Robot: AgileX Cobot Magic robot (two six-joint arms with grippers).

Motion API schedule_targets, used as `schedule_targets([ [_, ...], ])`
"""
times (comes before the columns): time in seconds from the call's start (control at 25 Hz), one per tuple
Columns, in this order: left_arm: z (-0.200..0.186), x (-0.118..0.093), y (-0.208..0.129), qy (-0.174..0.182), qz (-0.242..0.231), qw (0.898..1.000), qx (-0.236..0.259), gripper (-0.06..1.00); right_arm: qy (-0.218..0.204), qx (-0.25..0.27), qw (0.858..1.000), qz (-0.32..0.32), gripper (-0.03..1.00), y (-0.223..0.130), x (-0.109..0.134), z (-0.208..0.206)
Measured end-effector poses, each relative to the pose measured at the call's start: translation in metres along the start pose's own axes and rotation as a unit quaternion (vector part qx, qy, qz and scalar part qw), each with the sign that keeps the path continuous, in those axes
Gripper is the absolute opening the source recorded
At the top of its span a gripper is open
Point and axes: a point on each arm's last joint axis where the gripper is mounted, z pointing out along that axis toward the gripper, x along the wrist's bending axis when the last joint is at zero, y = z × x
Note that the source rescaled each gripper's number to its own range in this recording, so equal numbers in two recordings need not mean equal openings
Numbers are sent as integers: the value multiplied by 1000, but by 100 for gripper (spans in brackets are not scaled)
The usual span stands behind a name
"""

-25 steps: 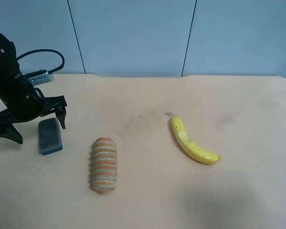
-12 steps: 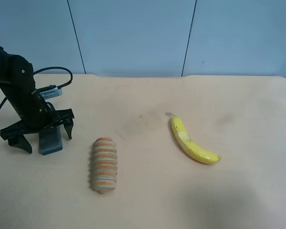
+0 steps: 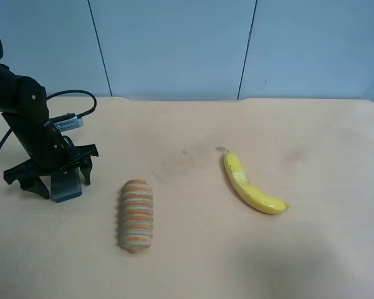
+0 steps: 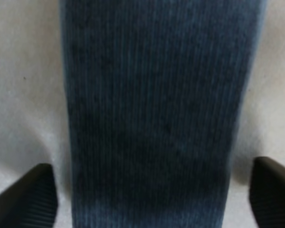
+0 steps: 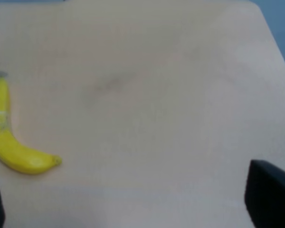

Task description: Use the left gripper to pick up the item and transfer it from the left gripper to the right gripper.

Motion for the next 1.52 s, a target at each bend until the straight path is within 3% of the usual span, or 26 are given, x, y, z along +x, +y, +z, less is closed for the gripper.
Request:
schedule_targets([
  [0.12, 0, 0, 0, 0, 0, 1000, 0, 1, 0, 0, 1000, 0, 100, 0, 0, 0],
  [0.44, -5, 1, -1, 2, 4, 1000, 2, 0, 0, 0, 1000, 0, 100, 0, 0, 0],
  [0.68, -51, 3, -2, -19, 31, 999, -33, 0, 0, 0, 1000, 0, 100, 0, 0, 0],
  [0.88, -94, 8, -7, -35, 109, 991, -71, 0, 0, 0, 1000, 0, 100, 0, 0, 0],
  [1.04, -121, 14, -17, -42, 187, 978, -80, 0, 0, 0, 1000, 0, 100, 0, 0, 0],
  [1.16, -132, 14, -25, -59, 246, 965, -70, 0, 0, 0, 1000, 0, 100, 0, 0, 0],
  [1.32, -134, 2, -41, -68, 352, 933, -46, 0, 0, 0, 1000, 0, 100, 0, 0, 0],
  [1.52, -135, -29, -73, -57, 488, 869, -53, 0, 0, 0, 1000, 0, 100, 0, 0, 0],
])
